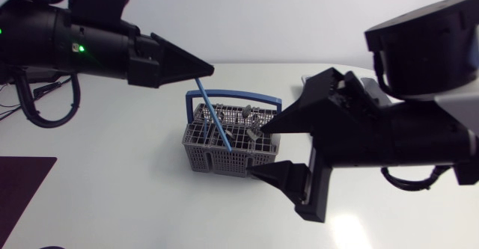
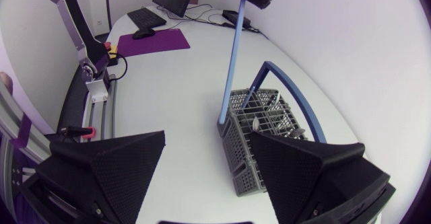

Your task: Unload the cutlery basket into the drawer organizer.

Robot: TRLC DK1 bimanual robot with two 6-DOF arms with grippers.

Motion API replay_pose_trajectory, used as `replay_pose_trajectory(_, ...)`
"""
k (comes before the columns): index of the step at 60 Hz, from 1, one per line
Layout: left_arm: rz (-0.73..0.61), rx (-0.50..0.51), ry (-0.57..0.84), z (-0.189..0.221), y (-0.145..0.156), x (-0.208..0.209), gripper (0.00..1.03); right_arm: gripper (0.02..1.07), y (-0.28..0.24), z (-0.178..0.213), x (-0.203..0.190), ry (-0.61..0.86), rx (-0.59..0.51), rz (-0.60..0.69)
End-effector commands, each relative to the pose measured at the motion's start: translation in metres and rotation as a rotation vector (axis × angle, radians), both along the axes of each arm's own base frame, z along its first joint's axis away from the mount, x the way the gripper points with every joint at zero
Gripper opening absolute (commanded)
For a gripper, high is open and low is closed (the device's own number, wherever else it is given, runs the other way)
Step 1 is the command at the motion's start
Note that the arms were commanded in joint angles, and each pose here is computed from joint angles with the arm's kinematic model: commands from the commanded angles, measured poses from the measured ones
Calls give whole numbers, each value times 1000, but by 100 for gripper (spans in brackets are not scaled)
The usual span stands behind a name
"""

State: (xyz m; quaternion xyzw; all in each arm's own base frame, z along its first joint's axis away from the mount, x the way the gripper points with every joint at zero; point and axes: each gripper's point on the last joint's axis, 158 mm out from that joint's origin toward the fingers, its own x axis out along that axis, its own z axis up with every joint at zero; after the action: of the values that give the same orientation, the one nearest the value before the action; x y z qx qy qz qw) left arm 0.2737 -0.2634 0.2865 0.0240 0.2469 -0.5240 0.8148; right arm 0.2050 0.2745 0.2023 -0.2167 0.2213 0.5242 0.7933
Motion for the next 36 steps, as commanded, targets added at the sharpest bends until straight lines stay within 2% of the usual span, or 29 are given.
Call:
replay_pose_trajectory(1, -33, -7, 73, -21, -8, -5, 8, 93, 15, 4, 6, 31, 27, 0)
replay_pose_trajectory(6, -71, -27, 92, -24, -14, -8, 8, 92, 25, 2, 9, 67, 33, 26)
replay_pose_trajectory(27, -162, -53, 142, -26, -36, -17, 8, 56, 27, -1, 45, 161, 75, 20)
replay_pose_trajectory(34, -160, -54, 149, -26, -38, -15, 8, 55, 27, -10, 46, 192, 72, 30)
replay_pose_trajectory(36, -159, -53, 151, -26, -38, -14, 8, 52, 27, -12, 46, 195, 70, 32)
